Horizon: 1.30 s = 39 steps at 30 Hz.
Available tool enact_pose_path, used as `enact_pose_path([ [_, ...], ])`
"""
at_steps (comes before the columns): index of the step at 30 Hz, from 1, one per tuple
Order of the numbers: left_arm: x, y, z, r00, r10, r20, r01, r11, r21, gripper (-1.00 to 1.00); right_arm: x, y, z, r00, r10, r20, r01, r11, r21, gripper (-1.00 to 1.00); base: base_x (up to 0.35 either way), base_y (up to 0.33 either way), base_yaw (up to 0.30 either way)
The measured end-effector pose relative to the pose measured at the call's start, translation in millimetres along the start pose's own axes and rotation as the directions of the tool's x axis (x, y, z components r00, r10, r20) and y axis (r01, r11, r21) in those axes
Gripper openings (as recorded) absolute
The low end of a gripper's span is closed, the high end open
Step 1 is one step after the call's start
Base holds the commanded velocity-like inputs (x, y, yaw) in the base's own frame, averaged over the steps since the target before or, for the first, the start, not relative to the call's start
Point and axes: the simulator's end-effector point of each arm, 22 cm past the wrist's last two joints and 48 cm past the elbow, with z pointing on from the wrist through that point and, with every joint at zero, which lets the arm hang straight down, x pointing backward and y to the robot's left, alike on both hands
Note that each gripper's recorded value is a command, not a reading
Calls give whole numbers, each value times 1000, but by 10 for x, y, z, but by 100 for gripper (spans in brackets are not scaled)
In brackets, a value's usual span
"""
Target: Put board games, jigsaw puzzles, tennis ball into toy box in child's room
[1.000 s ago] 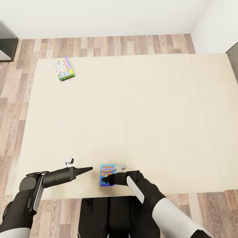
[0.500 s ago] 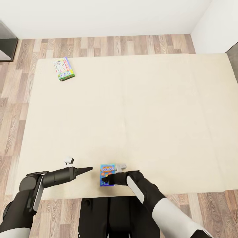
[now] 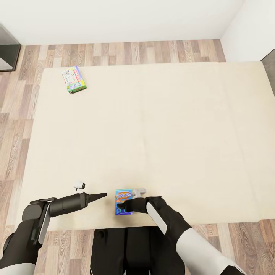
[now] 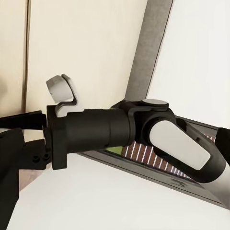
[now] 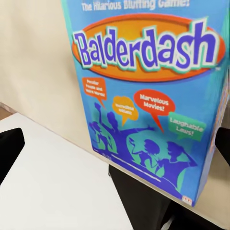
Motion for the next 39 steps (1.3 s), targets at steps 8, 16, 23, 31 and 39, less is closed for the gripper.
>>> enact_pose_path([
  [8,0,0,1,1000,0,0,0,1000,0,100,-33,-22,-11,1000,12,9,-12,1000,1,100,0,0,0],
  [16,-3,3,-6,1000,0,1,0,1000,-1,100,-52,-27,-15,1000,12,13,-12,1000,2,100,0,0,0],
  [23,-1,7,-7,1000,-1,1,1,1000,-2,100,-63,-30,-18,1000,13,15,-13,1000,2,100,0,0,0],
  [31,-1,8,-7,1000,-2,1,2,1000,-2,100,-144,-44,-26,999,14,49,-14,1000,3,100,0,0,0],
  [39,-1,9,-7,1000,-2,1,2,1000,-2,100,-183,-46,-30,998,13,65,-13,1000,2,100,0,0,0],
])
